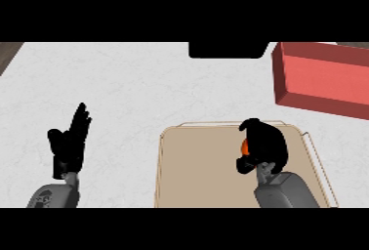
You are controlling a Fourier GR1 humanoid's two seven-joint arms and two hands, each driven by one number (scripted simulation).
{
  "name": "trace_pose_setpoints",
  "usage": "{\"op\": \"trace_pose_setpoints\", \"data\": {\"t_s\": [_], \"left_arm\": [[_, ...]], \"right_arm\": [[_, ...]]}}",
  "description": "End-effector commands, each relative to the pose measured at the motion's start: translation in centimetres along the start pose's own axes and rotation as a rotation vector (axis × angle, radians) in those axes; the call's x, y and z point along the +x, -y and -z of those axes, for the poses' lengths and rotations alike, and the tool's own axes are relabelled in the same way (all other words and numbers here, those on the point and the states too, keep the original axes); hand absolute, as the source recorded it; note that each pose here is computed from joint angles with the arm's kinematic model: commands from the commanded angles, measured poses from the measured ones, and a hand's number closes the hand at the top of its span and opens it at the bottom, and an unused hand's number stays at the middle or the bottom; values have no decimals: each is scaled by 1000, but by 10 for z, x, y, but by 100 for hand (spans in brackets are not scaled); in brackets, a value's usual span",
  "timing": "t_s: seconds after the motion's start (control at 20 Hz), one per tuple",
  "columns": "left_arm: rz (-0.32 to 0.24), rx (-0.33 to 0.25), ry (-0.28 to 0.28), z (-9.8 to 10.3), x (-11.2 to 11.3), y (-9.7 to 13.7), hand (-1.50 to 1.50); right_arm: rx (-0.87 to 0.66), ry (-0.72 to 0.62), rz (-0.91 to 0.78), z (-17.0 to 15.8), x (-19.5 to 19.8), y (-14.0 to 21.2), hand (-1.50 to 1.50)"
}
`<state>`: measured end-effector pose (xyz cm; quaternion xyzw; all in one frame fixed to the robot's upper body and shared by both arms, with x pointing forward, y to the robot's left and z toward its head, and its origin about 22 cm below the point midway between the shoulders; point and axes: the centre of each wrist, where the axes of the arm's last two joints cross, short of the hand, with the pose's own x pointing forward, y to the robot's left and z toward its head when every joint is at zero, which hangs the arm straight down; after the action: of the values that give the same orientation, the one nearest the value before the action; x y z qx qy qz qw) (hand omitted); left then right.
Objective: Pick the squash from the tray and place it in the cardboard box
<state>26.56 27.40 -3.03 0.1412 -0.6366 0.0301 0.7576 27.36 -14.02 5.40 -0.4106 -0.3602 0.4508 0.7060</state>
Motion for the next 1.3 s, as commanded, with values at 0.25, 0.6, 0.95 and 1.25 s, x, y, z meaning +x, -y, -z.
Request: {"op": "trace_pose_setpoints", "data": {"t_s": [0.25, 0.6, 0.95, 1.25], "left_arm": [[-4, -10, -3, -3, -7, -13, 0], [-6, 22, -14, -5, 0, -10, 0], [13, 33, -24, -14, -10, -13, 0], [-10, 27, -21, -25, -16, -9, 0]], "right_arm": [[-120, 56, -52, 9, 14, 5, 150], [-37, 340, -137, -15, -54, -12, 150], [-33, 693, -230, -54, -129, 32, 150], [-188, 754, -155, -82, -180, 93, 150]]}}
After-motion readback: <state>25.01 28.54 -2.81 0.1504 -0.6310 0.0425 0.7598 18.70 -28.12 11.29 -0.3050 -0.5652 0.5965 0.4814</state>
